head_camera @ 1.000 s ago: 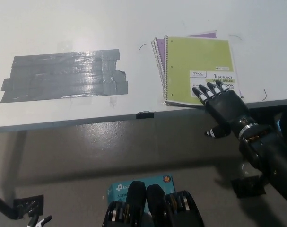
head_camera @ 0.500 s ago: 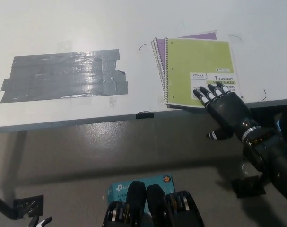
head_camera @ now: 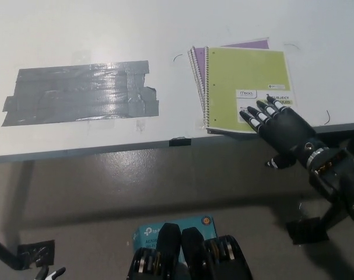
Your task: The robot uses its right hand to align two notebooks stacked together until they are fully overlapped
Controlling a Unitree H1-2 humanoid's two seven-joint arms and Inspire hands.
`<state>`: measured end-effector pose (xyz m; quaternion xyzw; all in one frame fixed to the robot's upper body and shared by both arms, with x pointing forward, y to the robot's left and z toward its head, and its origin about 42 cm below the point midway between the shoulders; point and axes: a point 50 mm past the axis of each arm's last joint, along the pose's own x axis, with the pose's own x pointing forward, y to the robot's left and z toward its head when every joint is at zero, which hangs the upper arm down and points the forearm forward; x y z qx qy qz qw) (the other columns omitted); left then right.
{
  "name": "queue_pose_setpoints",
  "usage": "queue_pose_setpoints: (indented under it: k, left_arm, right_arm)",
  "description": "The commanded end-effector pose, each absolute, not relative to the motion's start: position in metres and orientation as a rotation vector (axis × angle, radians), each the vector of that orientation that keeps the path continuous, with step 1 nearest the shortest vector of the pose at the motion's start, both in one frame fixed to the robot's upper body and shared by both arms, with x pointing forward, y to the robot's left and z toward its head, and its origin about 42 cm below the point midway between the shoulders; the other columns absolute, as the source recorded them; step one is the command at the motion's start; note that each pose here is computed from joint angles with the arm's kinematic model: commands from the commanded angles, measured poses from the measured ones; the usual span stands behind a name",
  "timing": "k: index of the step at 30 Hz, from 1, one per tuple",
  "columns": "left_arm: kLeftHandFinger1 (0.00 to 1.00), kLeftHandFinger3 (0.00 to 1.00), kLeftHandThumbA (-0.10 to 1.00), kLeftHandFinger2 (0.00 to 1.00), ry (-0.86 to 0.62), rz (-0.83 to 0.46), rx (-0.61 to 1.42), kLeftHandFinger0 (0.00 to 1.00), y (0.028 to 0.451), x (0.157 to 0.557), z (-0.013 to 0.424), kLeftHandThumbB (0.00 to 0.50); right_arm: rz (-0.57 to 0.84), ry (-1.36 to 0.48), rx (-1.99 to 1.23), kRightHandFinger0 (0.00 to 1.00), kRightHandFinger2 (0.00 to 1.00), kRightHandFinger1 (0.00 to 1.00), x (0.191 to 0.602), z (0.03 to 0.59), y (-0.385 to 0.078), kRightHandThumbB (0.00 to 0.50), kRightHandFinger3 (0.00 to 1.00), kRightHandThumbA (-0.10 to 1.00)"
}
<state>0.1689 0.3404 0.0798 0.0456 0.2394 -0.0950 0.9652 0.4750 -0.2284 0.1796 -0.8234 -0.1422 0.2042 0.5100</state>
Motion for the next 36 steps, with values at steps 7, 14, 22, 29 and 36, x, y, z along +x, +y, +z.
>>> queue_pose_setpoints:
  k: [7,14,22,29,36]
  left_arm:
    - [0.61,1.00,1.00,0.59,0.445,-0.218,0.133,0.56,0.344,0.169,0.090,0.500]
    - [0.59,1.00,1.00,0.60,0.445,-0.220,0.139,0.52,0.344,0.169,0.092,0.500]
    - [0.56,1.00,1.00,0.56,0.449,-0.221,0.136,0.50,0.344,0.166,0.090,0.500]
    - [0.54,1.00,1.00,0.56,0.449,-0.216,0.135,0.46,0.344,0.165,0.089,0.500]
    - [0.54,1.00,1.00,0.55,0.449,-0.213,0.139,0.47,0.345,0.167,0.090,0.500]
  right_arm:
    - [0.496,-0.286,-2.126,1.00,1.00,1.00,0.491,0.195,-0.250,0.416,1.00,1.00]
    - [0.495,-0.313,-2.059,1.00,1.00,1.00,0.489,0.194,-0.235,0.399,1.00,1.00]
    - [0.557,-0.344,-1.931,1.00,1.00,1.00,0.468,0.181,-0.222,0.389,1.00,1.00]
    - [0.556,-0.353,-1.842,1.00,1.00,1.00,0.462,0.191,-0.221,0.374,1.00,1.00]
    - [0.465,-0.421,-1.758,1.00,1.00,1.00,0.465,0.220,-0.222,0.314,1.00,1.00]
